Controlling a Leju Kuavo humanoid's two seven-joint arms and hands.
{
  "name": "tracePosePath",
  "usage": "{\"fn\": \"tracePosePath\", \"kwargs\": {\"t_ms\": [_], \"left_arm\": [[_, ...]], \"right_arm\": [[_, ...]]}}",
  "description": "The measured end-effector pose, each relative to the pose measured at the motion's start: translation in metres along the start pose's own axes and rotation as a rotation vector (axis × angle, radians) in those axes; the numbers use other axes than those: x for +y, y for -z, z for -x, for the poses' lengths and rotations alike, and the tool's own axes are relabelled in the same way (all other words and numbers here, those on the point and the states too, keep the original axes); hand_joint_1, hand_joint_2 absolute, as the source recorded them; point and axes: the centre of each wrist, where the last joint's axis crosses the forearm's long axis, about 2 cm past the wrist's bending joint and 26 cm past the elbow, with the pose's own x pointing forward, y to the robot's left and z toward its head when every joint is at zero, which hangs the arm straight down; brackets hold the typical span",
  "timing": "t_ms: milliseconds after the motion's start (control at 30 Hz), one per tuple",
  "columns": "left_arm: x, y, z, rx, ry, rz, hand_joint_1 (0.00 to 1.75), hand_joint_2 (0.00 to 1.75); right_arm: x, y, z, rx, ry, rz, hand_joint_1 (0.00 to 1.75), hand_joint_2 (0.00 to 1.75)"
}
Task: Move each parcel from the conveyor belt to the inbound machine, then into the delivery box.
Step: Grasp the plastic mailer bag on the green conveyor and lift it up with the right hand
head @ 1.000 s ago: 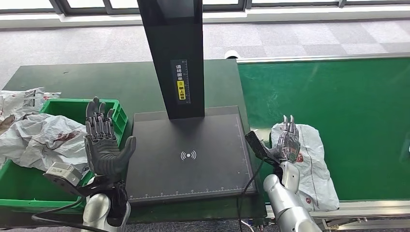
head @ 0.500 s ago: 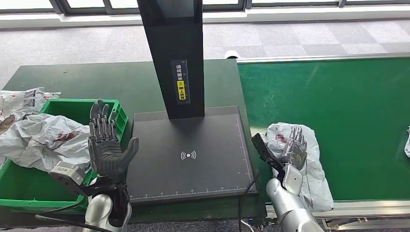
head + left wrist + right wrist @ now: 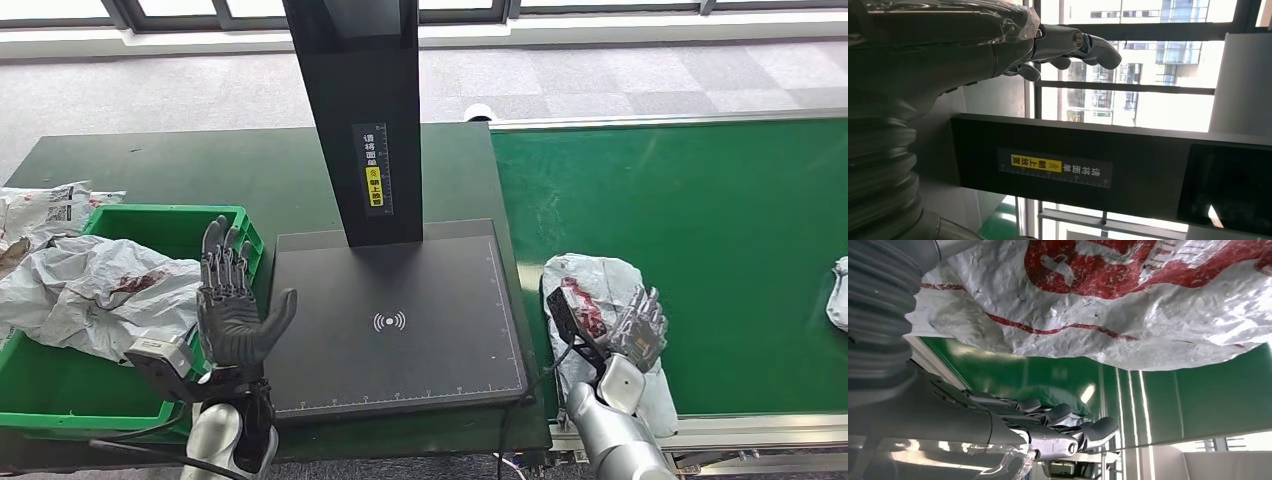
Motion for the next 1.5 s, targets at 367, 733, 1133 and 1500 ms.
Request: {"fn": "tracePosePath", "kwargs": {"t_ms": [367,733,1133,1500], "left_arm": [[0.000,-0.002,0.002,0.008,0.002,0.002,0.00,1.75],[-0.001,-0.005,0.005,0.021,0.002,0.007,0.00,1.75],[-0.001,-0.005,0.005,0.021,0.002,0.007,0.00,1.75],[0.000,-0.005,0.004,0.017,0.003,0.004,0.00,1.75]], "right_arm": [[0.004,0.000,0.010,0.042,-0.062,-0.090,0.00,1.75],[0.011,-0.004,0.016,-0.006,-0.114,-0.237,1.75,1.75],[0.012,-0.004,0.017,-0.007,-0.116,-0.242,1.75,1.75],[0.011,-0.006,0.020,-0.092,-0.019,-0.098,1.75,1.75]]}}
